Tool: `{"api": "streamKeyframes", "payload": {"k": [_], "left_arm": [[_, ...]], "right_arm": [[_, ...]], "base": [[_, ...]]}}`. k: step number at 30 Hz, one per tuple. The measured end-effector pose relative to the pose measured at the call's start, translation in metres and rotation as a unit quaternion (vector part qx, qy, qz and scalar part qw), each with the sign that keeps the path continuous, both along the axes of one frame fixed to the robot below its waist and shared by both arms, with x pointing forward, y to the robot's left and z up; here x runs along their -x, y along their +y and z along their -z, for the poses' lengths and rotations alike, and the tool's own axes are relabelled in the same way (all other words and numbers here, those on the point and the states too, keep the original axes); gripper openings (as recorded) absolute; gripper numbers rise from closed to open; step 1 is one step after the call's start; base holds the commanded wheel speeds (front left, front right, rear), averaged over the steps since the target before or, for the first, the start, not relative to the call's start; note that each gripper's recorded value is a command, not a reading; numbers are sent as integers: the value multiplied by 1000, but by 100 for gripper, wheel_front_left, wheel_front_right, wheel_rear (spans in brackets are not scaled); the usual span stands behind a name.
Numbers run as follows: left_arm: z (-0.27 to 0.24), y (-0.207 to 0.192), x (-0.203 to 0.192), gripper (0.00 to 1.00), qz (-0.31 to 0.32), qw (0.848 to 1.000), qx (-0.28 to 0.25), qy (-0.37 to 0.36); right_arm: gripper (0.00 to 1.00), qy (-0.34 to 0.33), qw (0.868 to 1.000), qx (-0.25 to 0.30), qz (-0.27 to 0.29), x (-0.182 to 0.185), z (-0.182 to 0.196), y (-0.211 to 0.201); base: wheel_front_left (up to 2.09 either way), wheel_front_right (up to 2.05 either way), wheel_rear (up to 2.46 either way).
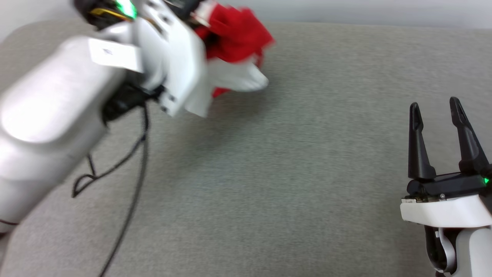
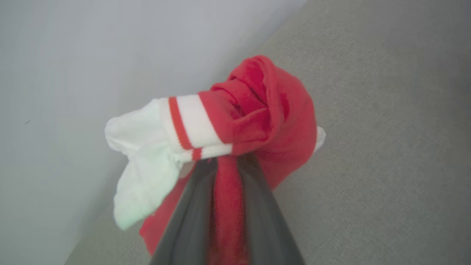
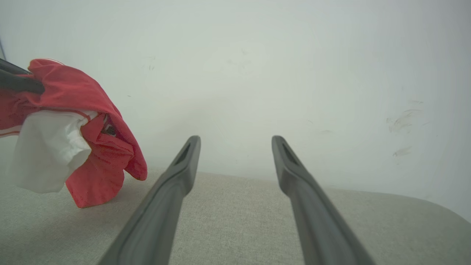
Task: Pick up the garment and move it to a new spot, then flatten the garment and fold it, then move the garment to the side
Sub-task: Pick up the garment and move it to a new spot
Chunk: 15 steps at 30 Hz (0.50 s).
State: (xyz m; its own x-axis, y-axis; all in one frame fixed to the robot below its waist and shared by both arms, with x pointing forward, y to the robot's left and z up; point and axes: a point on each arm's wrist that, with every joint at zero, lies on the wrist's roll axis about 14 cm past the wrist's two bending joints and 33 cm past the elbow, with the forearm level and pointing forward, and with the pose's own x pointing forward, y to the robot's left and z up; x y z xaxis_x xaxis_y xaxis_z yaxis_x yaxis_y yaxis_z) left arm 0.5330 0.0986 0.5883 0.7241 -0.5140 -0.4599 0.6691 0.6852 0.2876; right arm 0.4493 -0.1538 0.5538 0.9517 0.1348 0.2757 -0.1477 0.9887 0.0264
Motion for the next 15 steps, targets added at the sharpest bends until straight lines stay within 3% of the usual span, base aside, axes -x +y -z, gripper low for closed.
{"api": "streamKeyframes", "payload": {"k": [4,5,12,15], "left_arm": [[16,-65,18,0,90,996,1,15],[32,-103,33,0,150,988,-6,26],[82,-162,68,0,230,969,-2,91],[119,-173,96,0,252,957,-26,143]], "right_arm": [[100,0,1000,1,29,9,-3,-22],[100,3,999,2,53,14,-2,-39],[100,15,996,1,87,19,5,-63],[100,22,995,1,92,18,10,-68]], "base": [[0,0,0],[0,0,0],[0,0,0],[0,0,0]]}}
